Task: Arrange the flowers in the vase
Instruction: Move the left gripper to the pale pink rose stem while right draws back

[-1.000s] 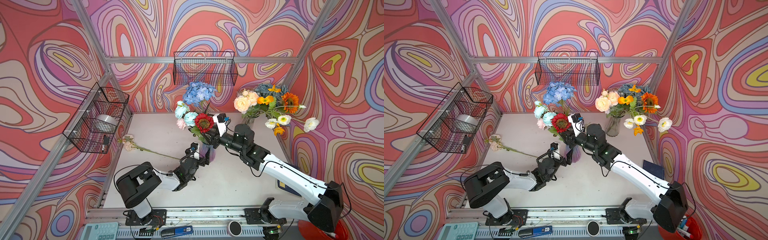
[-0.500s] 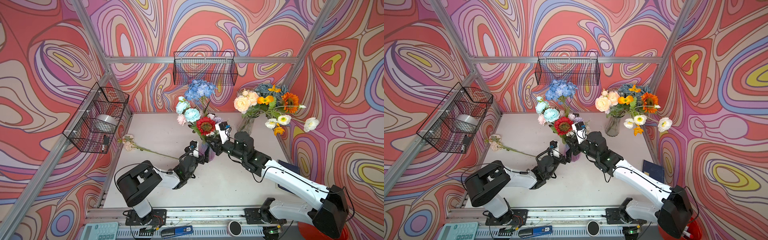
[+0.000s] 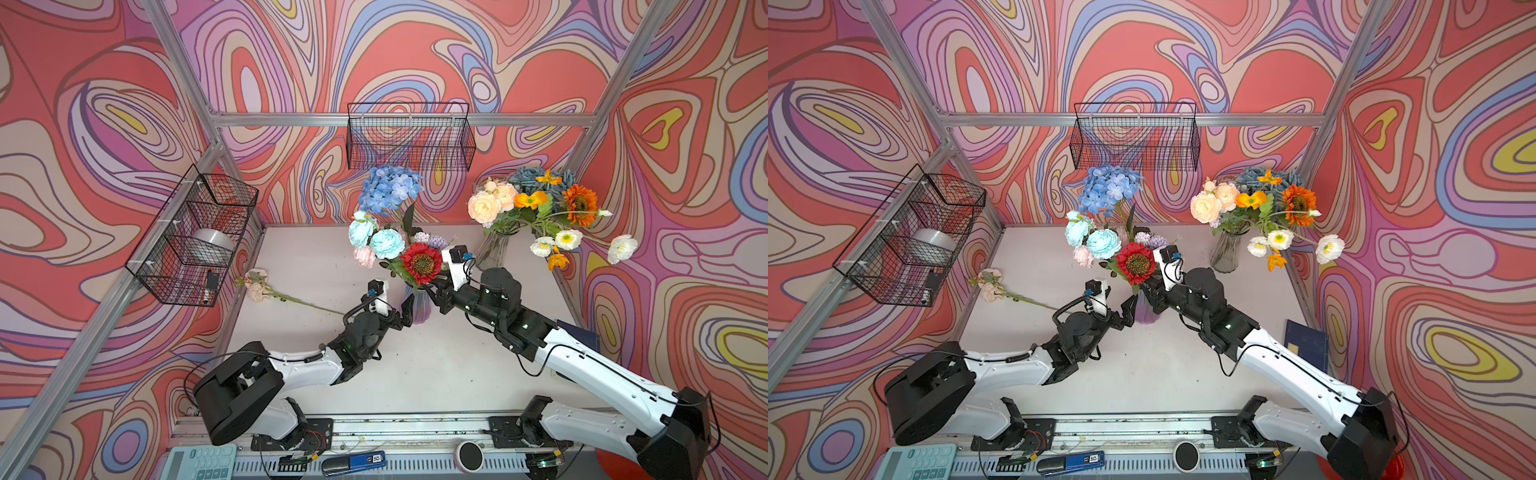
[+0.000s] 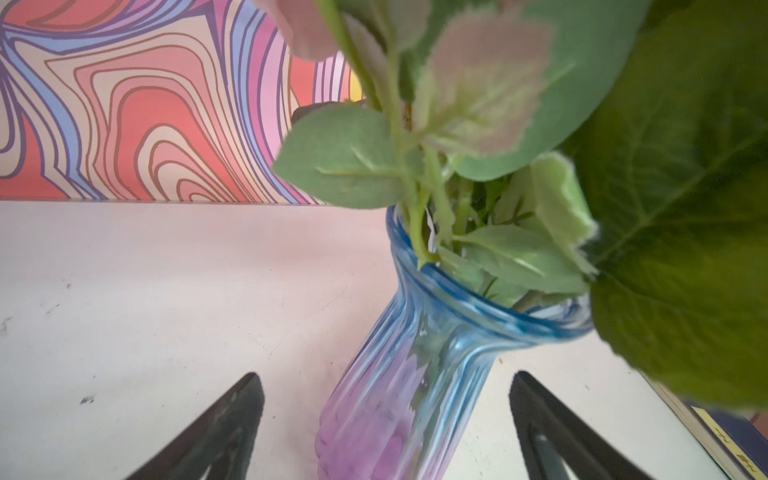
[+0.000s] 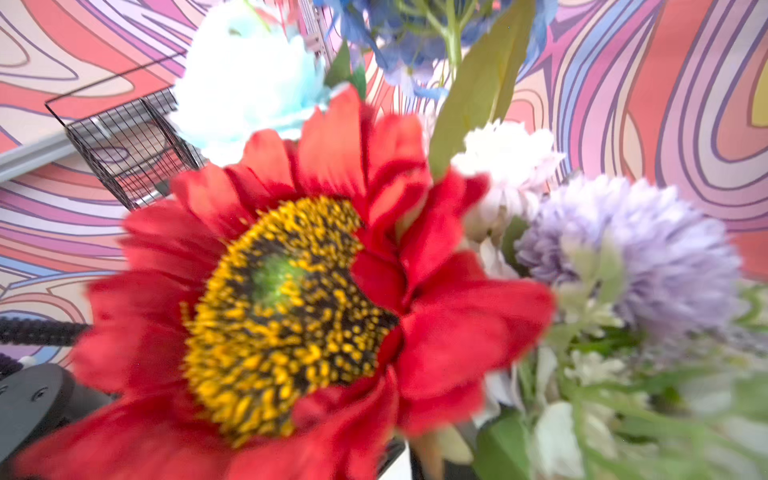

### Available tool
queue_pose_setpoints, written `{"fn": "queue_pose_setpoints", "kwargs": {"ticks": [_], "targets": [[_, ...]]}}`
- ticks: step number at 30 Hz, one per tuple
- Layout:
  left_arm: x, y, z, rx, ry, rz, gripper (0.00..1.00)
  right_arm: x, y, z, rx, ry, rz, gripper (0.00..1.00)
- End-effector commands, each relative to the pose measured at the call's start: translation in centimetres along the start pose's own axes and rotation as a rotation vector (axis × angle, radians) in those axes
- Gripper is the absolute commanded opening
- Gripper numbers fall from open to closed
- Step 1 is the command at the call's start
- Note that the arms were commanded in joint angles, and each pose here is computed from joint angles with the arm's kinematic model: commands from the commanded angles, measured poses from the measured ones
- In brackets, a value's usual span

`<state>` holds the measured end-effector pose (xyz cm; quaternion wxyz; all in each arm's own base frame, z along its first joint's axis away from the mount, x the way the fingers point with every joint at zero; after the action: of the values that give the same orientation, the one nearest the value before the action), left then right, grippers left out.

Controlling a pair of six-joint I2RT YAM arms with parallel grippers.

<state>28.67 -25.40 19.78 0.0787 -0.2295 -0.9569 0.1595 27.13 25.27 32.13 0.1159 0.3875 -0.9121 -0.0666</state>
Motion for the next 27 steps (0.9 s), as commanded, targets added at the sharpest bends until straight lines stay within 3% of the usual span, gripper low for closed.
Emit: {"fn": "queue_pose_setpoints", "kwargs": {"ticks": [1, 11, 15, 21, 27], "targets": [[1.6, 1.9, 2.2, 0.0, 0.103, -0.051, 0.95, 0.0, -0.1, -1.6, 0.02, -0.06, 0.018, 0.33], [6.2, 7.5, 1.4, -0.036, 0.084, -0.296, 1.0, -2.3, 0.1, -1.4, 0.037, -0.102, -0.017, 0.32], [7.6, 10.6, 1.4, 0.064, 0.079, -0.37, 1.0, -2.7, -0.1, -1.3, 0.038, -0.105, -0.017, 0.29], [9.9, 14.7, 0.7, 0.196, 0.027, -0.474, 1.0, -2.9, -0.5, 0.2, 0.045, -0.049, 0.006, 0.12], [11.1, 17.8, 0.7, 0.293, 0.051, -0.567, 1.0, -2.6, -1.6, 2.8, 0.038, 0.024, 0.056, 0.09]]}}
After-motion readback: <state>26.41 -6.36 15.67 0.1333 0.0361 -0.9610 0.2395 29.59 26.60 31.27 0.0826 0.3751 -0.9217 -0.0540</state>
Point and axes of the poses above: each gripper's point midway between its finger pads, its own x axis back along the fingers, its own y axis along the line the jaws close on, z = x × y, the point moved 2 cm from there along x, back along the fingers, and after that the axes turned 2 degrees about x, right-handed, at the moved point
